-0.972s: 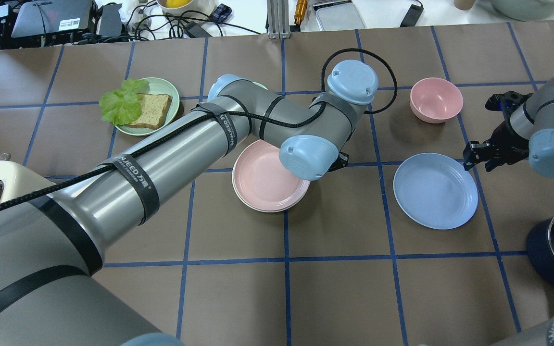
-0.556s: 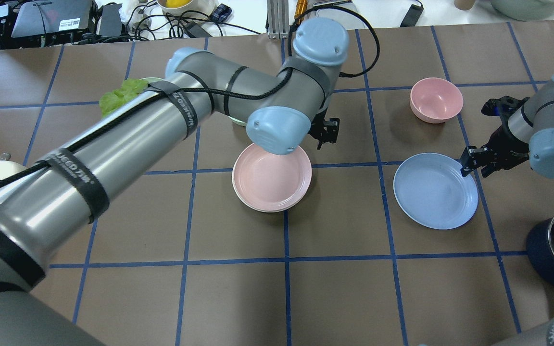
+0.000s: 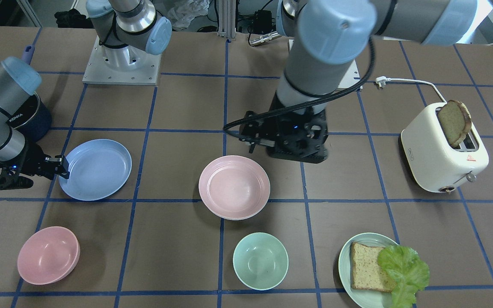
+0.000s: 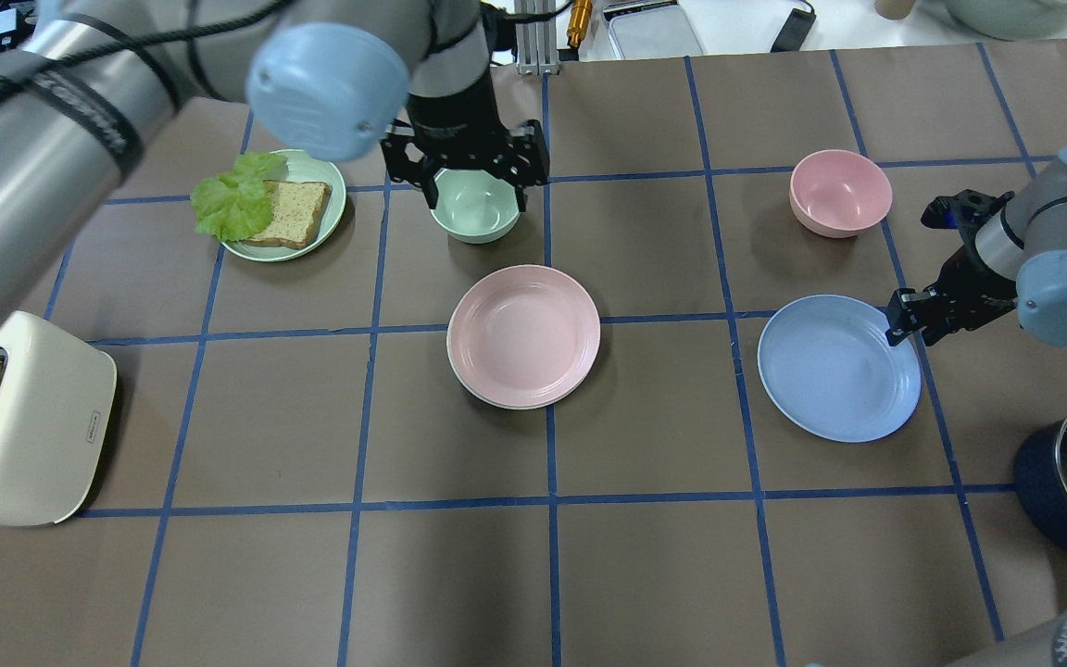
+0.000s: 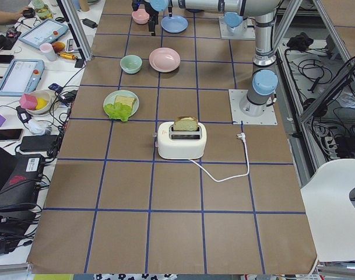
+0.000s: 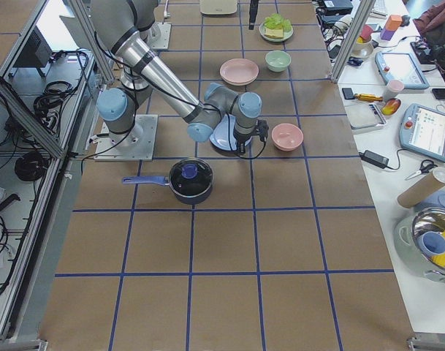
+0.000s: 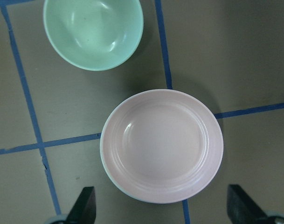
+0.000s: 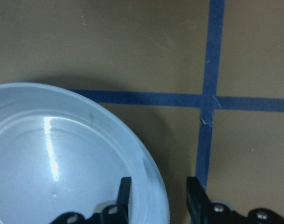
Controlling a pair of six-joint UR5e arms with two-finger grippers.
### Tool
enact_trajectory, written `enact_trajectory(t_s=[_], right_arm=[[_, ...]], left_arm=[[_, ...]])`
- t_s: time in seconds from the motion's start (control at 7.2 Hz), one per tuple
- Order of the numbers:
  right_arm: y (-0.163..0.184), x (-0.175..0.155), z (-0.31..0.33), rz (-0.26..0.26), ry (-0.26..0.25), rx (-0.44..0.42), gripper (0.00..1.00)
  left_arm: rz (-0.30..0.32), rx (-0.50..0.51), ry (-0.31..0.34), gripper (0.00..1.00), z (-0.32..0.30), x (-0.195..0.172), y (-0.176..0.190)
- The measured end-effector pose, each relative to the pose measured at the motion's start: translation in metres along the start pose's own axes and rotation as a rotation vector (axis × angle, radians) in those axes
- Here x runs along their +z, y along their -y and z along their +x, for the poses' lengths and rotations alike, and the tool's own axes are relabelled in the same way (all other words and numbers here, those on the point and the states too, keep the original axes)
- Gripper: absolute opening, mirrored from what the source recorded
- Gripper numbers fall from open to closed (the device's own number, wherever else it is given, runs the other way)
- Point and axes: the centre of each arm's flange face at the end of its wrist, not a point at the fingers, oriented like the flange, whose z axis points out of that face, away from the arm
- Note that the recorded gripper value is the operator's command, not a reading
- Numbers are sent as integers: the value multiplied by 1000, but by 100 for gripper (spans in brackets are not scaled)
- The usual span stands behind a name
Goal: Stack three plates with pink and blue
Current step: 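Open the left gripper and withdraw it toward the bread plate, then grasp the light blue plate rim with the right gripper and lift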
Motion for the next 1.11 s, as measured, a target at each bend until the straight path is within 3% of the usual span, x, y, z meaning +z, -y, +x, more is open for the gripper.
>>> enact_trajectory(t_s=[0.28, 0.69, 1.11], right_arm=[[-3, 4, -2, -9, 5, -17, 31], [-3, 6, -2, -11, 8, -28, 11], [-2, 1, -2, 0, 7, -29, 6]], left_arm=[[54, -7, -8, 100, -30, -50, -33], [61, 1, 26, 100, -73, -29, -74], [18, -58, 46, 100, -112, -38, -90]])
